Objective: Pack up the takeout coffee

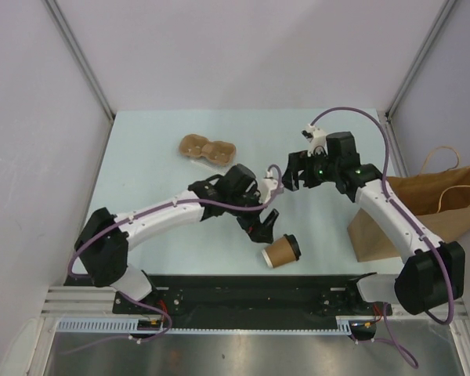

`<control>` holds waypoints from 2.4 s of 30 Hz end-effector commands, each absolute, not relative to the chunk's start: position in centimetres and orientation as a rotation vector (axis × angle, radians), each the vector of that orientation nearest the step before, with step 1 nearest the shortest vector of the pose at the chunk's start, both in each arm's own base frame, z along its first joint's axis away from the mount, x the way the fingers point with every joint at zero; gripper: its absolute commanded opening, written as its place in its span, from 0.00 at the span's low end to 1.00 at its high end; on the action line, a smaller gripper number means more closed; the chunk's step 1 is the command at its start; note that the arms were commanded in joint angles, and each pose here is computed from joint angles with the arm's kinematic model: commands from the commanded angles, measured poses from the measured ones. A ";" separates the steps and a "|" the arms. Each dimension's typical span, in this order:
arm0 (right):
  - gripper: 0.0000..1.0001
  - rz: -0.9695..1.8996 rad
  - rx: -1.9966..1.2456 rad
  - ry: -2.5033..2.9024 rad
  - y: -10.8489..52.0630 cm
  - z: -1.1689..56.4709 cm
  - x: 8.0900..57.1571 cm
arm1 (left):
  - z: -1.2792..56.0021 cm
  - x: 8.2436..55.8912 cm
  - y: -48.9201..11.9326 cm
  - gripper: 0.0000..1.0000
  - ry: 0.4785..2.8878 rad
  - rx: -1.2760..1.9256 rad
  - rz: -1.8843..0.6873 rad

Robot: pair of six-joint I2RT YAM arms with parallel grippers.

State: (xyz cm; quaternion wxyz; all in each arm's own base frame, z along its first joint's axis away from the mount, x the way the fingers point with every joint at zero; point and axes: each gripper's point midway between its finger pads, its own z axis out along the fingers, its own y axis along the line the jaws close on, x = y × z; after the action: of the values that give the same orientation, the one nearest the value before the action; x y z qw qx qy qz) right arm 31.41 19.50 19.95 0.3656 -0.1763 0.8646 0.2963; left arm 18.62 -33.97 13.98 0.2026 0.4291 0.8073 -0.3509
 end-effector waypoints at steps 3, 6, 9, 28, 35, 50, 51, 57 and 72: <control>0.90 0.663 -0.390 2.189 16.6 22.6 31.6 | 11.6 15.7 -37.8 0.99 2.172 1.308 -0.920; 0.92 0.648 -0.381 2.171 16.2 23.1 31.6 | 10.3 14.1 -38.6 1.00 2.156 1.369 -0.908; 0.93 0.634 -0.367 2.159 15.7 23.4 32.0 | 8.9 12.4 -39.5 0.99 2.131 1.451 -0.894; 0.96 0.590 -0.364 2.142 14.5 24.0 32.3 | 4.4 9.5 -41.4 0.92 2.049 1.659 -0.826; 0.97 0.602 -0.383 2.133 14.7 24.0 32.3 | 4.9 9.3 -42.0 0.81 2.008 1.664 -0.785; 1.00 1.064 -0.526 1.994 20.2 30.1 29.2 | 21.6 20.0 -31.1 0.62 1.541 1.075 -0.673; 1.00 1.123 -0.497 1.993 20.6 30.9 28.8 | 22.6 20.3 -30.7 0.63 1.470 1.064 -0.640; 1.00 1.264 -0.603 1.990 23.8 32.5 24.5 | 23.9 20.9 -28.0 0.61 1.283 1.087 -0.453; 1.00 1.075 -0.835 1.969 27.7 31.2 21.9 | 25.0 21.6 -28.6 0.60 1.246 1.056 -0.446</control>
State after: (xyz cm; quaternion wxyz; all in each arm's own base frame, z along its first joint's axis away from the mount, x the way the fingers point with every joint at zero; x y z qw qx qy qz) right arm 20.65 27.72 29.25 0.3185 -0.3174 0.7760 0.4424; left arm 21.28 -28.28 22.92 0.6361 0.4777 0.5739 -0.1945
